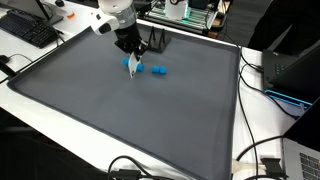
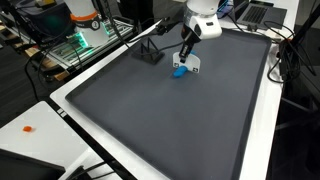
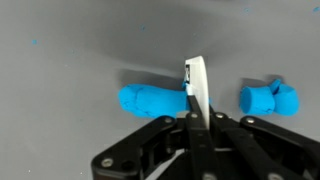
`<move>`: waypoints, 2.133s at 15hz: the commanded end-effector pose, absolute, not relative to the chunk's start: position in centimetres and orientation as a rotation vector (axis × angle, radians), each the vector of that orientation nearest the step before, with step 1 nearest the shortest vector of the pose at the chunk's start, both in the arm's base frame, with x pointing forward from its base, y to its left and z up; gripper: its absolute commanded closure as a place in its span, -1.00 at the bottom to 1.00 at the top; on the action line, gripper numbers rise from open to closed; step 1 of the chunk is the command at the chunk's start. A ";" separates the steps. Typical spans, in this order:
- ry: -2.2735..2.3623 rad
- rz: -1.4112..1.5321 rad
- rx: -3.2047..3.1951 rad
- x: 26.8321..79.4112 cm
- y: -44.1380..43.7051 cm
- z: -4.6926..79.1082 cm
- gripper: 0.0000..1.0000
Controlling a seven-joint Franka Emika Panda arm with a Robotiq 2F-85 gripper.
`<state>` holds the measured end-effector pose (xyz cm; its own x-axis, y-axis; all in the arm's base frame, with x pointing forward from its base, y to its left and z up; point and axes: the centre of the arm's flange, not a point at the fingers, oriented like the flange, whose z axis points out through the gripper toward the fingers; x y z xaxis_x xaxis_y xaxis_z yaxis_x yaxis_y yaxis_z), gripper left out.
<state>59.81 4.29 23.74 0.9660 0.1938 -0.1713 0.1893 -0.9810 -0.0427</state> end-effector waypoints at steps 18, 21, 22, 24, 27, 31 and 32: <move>-0.286 0.365 -3.041 58.2 6.1 24.8 0.98; -0.292 0.325 -3.058 58.7 5.7 26.2 0.98; -0.294 0.311 -3.064 58.9 5.5 26.7 0.98; -0.298 0.288 -3.081 59.2 5.1 27.5 0.98; -0.318 0.267 -3.123 59.5 4.2 28.1 0.98; -0.321 0.264 -3.149 59.8 3.0 27.7 0.98; -0.316 0.265 -3.148 59.8 2.9 27.5 0.98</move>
